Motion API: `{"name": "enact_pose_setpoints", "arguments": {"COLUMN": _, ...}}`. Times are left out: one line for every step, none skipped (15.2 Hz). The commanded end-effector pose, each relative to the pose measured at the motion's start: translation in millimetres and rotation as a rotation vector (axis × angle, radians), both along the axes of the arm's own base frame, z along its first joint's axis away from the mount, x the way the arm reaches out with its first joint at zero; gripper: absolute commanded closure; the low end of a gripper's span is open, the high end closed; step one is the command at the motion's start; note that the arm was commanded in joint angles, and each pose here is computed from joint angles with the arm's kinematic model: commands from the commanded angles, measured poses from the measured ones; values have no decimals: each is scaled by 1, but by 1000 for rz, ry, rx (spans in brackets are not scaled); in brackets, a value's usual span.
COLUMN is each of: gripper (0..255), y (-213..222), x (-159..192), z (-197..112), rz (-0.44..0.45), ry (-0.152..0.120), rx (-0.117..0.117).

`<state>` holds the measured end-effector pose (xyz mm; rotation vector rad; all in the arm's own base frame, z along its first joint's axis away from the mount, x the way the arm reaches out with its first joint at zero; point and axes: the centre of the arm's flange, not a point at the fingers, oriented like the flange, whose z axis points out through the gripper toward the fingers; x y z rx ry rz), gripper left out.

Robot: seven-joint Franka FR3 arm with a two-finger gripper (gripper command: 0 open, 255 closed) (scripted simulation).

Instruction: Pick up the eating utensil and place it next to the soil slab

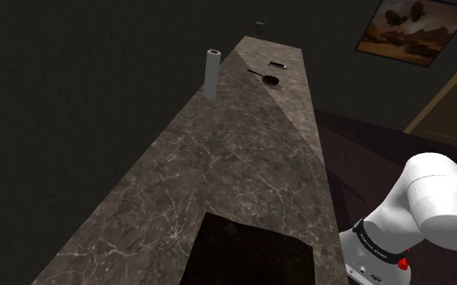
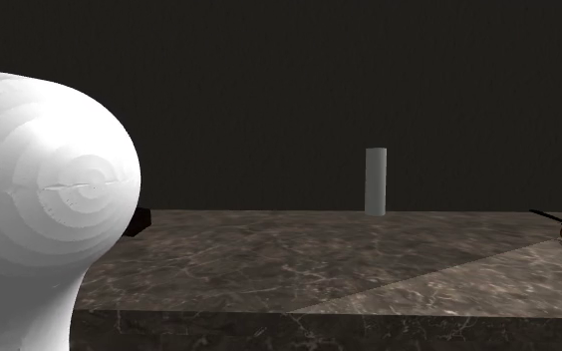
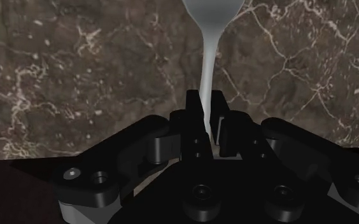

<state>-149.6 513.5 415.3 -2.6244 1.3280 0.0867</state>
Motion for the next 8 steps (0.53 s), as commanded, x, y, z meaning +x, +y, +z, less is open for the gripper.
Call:
{"name": "enact_pose_setpoints", "arguments": {"gripper": 255, "y": -1, "x": 0, "z": -10, "rz": 0, "ry": 0, "rx": 0}}
{"name": "enact_pose_setpoints", "arguments": {"gripper": 255, "y": -1, "x": 0, "z": -15, "rz": 0, "ry": 0, "rx": 0}}
{"name": "enact_pose_setpoints", "arguments": {"gripper": 255, "y": -1, "x": 0, "z": -20, "rz": 0, "ry": 0, "rx": 0}}
{"name": "enact_pose_setpoints", "arguments": {"gripper": 255, "y": -1, "x": 0, "z": -26, "rz": 0, "ry": 0, "rx": 0}}
{"name": "enact_pose_setpoints", "arguments": {"gripper": 255, "y": -1, "x": 0, "z": -31, "rz": 0, "ry": 0, "rx": 0}}
{"name": "enact_pose_setpoints", "arguments": {"gripper": 255, "y": -1, "x": 0, "z": -36, "rz": 0, "ry": 0, "rx": 0}}
{"name": "enact_pose_setpoints", "arguments": {"gripper": 255, "y": -1, "x": 0, "z": -42, "rz": 0, "ry": 0, "rx": 0}}
{"name": "enact_pose_setpoints", "arguments": {"gripper": 255, "y": -1, "x": 0, "z": -47, "rz": 0, "ry": 0, "rx": 0}}
